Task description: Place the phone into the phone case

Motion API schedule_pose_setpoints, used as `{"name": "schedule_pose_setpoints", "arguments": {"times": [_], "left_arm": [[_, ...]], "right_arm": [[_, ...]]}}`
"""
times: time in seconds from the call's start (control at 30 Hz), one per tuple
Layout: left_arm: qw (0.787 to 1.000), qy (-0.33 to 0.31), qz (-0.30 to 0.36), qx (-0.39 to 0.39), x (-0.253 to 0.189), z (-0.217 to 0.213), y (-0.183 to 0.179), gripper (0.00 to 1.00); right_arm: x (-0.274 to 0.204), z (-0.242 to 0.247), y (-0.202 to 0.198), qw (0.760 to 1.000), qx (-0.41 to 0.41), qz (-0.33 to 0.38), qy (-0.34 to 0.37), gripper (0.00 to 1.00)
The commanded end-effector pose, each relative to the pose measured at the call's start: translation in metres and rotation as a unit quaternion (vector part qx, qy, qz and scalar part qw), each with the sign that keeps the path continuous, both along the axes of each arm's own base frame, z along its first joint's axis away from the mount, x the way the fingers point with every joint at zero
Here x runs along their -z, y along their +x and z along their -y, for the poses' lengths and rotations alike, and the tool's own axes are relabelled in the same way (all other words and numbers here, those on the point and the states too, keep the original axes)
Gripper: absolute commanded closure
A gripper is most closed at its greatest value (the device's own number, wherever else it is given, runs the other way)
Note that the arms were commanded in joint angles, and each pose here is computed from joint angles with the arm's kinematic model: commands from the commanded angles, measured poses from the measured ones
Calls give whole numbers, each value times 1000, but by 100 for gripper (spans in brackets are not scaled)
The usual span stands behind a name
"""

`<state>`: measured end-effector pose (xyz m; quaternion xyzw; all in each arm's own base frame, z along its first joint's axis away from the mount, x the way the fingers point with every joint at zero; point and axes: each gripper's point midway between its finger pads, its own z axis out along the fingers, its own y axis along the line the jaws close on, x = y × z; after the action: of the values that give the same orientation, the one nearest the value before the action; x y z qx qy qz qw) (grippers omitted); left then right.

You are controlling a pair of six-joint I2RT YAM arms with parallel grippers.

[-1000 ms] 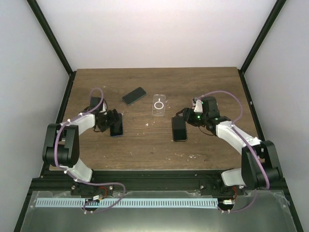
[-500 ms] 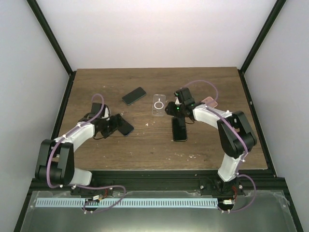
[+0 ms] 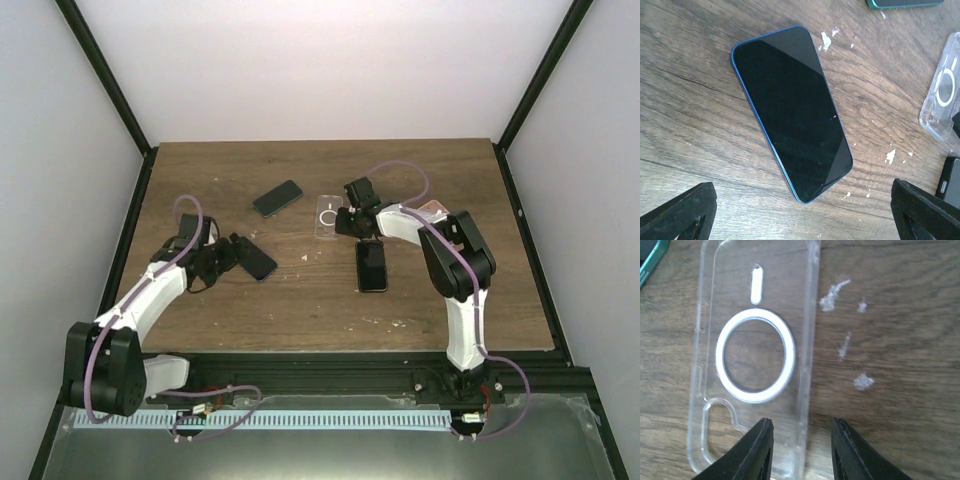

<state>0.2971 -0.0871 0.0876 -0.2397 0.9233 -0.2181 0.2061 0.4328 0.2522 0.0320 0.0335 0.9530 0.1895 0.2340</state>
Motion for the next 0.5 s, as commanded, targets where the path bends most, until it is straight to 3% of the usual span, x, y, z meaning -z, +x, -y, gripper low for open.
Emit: {"name": "schedule_pose_setpoints", "arguments": {"times": [0.0,0.23,0.47], "left_arm": [[1000,7,-2,-28,-1,-10,-6,5],[998,5,-6,-57,-6,-17,-8,9],[997,-3,-18,-81,-9,-18,-4,10]], "right_arm": [[7,-10,5,1000,-3,-6,-19,68],[18,-12,-12,998,-19,-29,-48,90],[6,0,-46,997,-19,-31,-64,98]]}}
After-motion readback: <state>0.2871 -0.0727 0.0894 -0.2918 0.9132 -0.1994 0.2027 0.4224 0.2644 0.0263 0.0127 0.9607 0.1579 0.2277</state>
